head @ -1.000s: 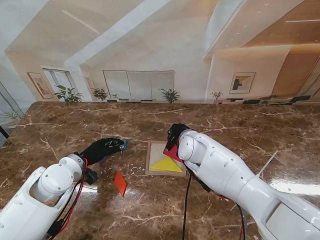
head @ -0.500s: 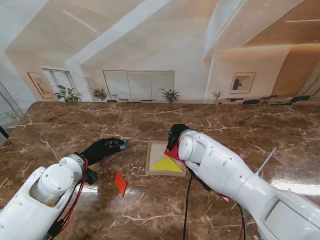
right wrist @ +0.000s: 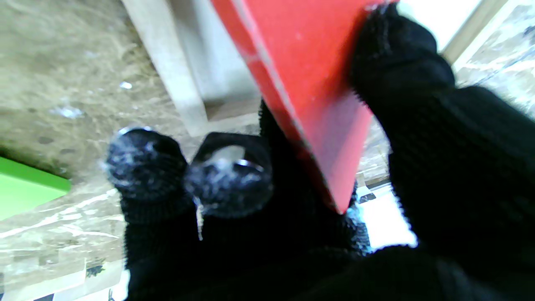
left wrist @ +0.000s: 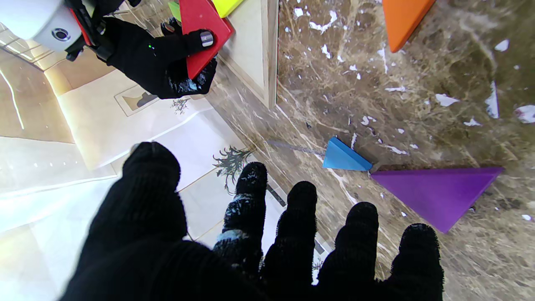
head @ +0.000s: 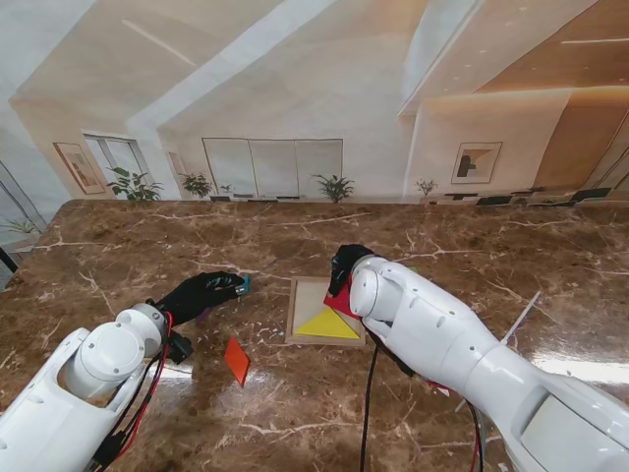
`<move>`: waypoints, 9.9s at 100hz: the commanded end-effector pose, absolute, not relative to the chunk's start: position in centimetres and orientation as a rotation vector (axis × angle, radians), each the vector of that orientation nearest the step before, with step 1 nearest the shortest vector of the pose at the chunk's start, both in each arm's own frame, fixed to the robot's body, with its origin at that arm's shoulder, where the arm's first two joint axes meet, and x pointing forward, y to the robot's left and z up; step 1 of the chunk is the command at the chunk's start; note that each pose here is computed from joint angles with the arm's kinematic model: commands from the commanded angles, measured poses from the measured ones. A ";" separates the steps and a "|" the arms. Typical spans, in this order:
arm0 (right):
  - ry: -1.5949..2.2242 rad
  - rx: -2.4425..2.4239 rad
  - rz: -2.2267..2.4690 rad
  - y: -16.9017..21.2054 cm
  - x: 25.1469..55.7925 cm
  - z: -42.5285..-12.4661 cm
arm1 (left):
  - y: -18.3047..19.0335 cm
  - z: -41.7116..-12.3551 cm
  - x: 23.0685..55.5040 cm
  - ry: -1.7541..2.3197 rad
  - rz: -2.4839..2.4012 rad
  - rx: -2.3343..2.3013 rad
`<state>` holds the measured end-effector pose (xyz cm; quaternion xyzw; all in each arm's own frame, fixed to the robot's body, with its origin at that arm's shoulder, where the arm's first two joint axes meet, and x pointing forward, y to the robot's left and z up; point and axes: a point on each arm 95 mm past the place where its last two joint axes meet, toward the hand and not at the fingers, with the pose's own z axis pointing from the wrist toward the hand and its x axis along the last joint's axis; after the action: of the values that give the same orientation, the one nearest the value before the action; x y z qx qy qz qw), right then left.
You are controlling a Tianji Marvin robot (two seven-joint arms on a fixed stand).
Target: Assemble the tangram pieces into a square
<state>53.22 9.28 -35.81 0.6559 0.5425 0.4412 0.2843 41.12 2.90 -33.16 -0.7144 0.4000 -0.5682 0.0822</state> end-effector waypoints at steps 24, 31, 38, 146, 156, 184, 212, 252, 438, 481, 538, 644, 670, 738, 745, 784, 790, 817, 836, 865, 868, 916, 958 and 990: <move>1.476 1.753 1.145 9.2 52.6 -36.2 | 3.0 -33.4 40.9 1.196 -1.694 -2.139; 1.481 1.750 1.142 9.2 52.6 -36.3 | 3.0 -33.4 40.9 1.195 -1.696 -2.138; 1.487 1.746 1.138 9.2 52.6 -36.3 | 3.0 -33.4 40.9 1.194 -1.696 -2.139; 1.530 1.669 1.107 9.2 52.3 -36.2 | 3.1 -33.4 41.0 1.189 -1.709 -2.133; 1.531 1.665 1.111 9.2 52.2 -36.1 | 3.1 -33.4 41.0 1.188 -1.710 -2.133; 1.537 1.656 1.119 9.3 52.1 -35.9 | 3.1 -33.4 41.0 1.183 -1.717 -2.128; 1.548 1.641 1.128 9.4 51.7 -35.8 | 3.1 -33.4 41.0 1.182 -1.723 -2.127; 1.536 1.648 1.156 9.2 51.5 -35.4 | 3.1 -33.5 41.1 1.180 -1.730 -2.122; 1.504 1.527 1.351 8.7 51.8 -30.4 | 3.0 -32.9 41.1 1.210 -1.723 -2.107; 1.617 1.458 1.333 8.1 50.4 -29.0 | 2.4 -32.1 41.2 1.252 -1.730 -2.081; 1.940 1.261 1.283 8.6 50.4 -29.6 | 2.0 -31.3 42.0 1.300 -1.731 -2.059; 2.069 1.057 1.111 8.2 52.2 -32.2 | 2.6 -31.7 42.7 1.260 -1.754 -2.061; 2.082 1.041 1.092 8.4 52.6 -32.3 | 2.7 -31.7 42.6 1.257 -1.756 -2.061; 2.115 1.024 1.038 8.4 52.4 -32.9 | 2.7 -31.8 42.5 1.253 -1.755 -2.071; 2.116 1.021 1.032 8.4 52.4 -32.8 | 2.7 -31.8 42.5 1.252 -1.755 -2.072; 2.122 1.019 1.007 8.4 52.3 -33.0 | 2.7 -31.9 42.4 1.258 -1.752 -2.080; 2.121 1.022 1.008 8.4 52.2 -33.0 | 2.7 -31.9 42.4 1.258 -1.751 -2.081; 2.134 1.032 1.002 8.3 53.1 -35.4 | 2.7 -31.9 42.3 1.260 -1.748 -2.082; 2.136 1.035 1.019 8.7 53.0 -35.5 | 2.7 -31.9 42.3 1.262 -1.750 -2.080; 2.111 1.049 1.053 8.7 53.0 -34.7 | 2.8 -32.0 42.3 1.260 -1.750 -2.080; 2.106 1.049 1.059 8.6 53.0 -34.6 | 2.8 -32.0 42.3 1.259 -1.750 -2.080; 2.093 1.068 1.054 7.7 51.8 -33.9 | 2.7 -32.0 42.4 1.258 -1.763 -2.072; 2.062 1.115 1.094 8.1 52.4 -33.7 | 2.7 -32.1 42.3 1.254 -1.769 -2.068; 2.083 1.105 1.052 7.7 52.3 -34.2 | 2.8 -32.2 42.3 1.247 -1.762 -2.079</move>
<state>52.61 8.24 -33.50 0.4042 0.7708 0.4052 0.2800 42.45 2.82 -31.80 -0.6876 0.4162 -0.5902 0.0746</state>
